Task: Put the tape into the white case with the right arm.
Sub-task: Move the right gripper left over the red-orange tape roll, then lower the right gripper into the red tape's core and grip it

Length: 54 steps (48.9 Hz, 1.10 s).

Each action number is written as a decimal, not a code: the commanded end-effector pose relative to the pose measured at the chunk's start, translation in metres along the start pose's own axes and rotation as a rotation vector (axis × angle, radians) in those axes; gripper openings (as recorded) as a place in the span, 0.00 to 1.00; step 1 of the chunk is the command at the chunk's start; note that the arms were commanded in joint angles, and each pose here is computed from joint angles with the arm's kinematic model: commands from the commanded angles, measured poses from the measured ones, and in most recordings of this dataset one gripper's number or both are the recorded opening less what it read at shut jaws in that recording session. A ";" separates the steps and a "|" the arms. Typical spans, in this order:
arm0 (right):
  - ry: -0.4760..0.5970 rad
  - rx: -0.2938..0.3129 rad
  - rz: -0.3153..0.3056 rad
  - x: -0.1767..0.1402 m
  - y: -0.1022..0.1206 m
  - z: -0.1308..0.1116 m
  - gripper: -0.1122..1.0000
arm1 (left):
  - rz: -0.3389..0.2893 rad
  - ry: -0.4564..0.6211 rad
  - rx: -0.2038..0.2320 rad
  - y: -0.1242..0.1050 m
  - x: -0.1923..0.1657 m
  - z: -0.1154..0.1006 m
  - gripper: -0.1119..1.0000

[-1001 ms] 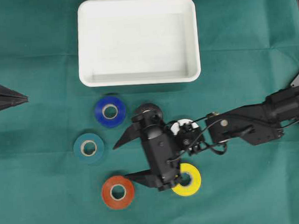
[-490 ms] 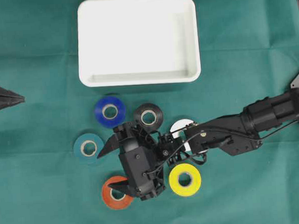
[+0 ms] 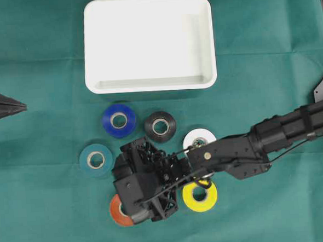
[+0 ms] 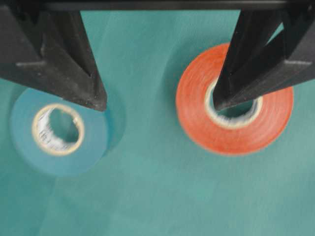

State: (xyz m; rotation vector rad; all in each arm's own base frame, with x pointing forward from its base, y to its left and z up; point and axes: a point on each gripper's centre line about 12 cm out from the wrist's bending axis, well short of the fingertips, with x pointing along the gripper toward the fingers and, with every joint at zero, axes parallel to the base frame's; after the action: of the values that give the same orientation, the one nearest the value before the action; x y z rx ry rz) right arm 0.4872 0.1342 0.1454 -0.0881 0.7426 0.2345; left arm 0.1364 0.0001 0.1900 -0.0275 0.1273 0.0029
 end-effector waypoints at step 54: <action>0.043 0.092 -0.001 0.030 0.006 0.002 0.71 | 0.002 -0.006 -0.002 0.000 0.001 0.003 0.10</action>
State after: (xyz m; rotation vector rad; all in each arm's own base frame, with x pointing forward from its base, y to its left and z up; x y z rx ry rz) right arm 0.5014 0.1416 0.1091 -0.0162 0.8381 0.1927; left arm 0.1362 0.0001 0.1887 -0.0275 0.1304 0.0029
